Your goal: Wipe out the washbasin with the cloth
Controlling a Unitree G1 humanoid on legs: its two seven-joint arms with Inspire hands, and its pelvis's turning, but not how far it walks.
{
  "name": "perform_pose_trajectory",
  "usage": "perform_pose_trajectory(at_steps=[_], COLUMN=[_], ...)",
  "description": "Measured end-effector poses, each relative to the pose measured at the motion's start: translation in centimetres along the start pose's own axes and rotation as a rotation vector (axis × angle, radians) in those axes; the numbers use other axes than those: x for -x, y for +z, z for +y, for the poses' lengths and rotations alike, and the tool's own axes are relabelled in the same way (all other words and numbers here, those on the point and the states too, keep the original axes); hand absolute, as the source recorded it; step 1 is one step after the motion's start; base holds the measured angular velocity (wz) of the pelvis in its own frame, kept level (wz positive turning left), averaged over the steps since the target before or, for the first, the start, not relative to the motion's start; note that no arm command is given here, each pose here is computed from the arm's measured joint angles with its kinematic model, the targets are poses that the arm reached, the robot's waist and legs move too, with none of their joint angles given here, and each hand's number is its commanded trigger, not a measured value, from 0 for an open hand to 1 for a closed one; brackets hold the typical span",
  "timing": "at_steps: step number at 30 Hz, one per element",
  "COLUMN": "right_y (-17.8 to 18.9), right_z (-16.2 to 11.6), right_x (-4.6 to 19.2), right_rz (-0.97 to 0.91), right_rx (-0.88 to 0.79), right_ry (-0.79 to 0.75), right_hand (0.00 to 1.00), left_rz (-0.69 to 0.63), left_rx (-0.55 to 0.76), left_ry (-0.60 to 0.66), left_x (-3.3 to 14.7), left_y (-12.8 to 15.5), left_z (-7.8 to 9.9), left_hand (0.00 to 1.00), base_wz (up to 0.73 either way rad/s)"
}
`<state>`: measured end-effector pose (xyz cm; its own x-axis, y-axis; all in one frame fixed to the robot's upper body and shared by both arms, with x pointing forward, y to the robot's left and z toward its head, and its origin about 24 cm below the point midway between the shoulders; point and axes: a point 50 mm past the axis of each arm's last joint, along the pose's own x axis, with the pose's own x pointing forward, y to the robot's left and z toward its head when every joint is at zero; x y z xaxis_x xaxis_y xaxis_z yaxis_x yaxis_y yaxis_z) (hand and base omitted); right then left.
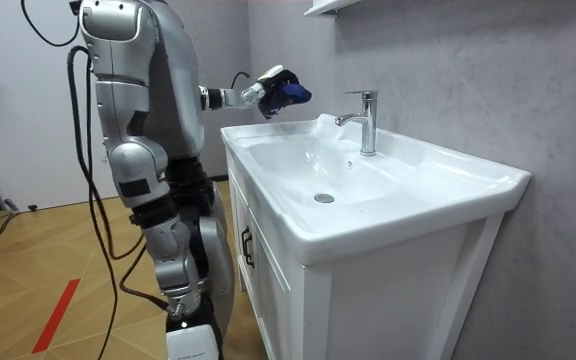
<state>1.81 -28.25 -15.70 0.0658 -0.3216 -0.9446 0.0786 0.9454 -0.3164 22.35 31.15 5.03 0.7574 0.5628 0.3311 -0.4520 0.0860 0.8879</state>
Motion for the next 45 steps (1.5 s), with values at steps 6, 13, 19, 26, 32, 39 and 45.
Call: perform_pose_trajectory(at_steps=[6,13,19,26,32,39,45], right_y=[-0.1,-0.6,-1.2,-1.3,-1.4,-1.4,-1.5], right_z=[-0.1,-0.2,-0.2,0.0,0.1,0.2,0.2], right_x=[0.0,0.0,0.0,0.0,0.0,0.0,0.0], right_rz=[0.003,0.020,0.040,0.048,0.050,0.054,0.057], right_rx=[0.005,0.036,0.044,0.045,0.055,0.077,0.073], right_ry=[-0.003,-0.008,0.001,0.023,0.027,0.030,0.030], right_hand=[0.00,0.00,0.00,0.00,0.00,0.00,0.00], left_rz=[-0.050,-0.058,-0.042,0.011,0.067,0.130,0.154], left_rx=[0.046,0.056,0.036,-0.018,-0.025,-0.040,-0.037], left_ry=[0.093,0.151,0.129,0.038,-0.023,-0.097,-0.134], left_x=[-0.5,-0.8,-0.1,0.9,1.5,2.6,3.3], left_y=[1.4,1.6,0.8,-1.0,-1.9,-3.1,-3.3], left_z=[1.7,2.7,2.4,0.8,-0.1,-1.6,-2.4], left_hand=[1.00,1.00,1.00,1.00,1.00,1.00,1.00], base_wz=[0.00,0.00,0.00,0.00,0.00,0.00,0.00])
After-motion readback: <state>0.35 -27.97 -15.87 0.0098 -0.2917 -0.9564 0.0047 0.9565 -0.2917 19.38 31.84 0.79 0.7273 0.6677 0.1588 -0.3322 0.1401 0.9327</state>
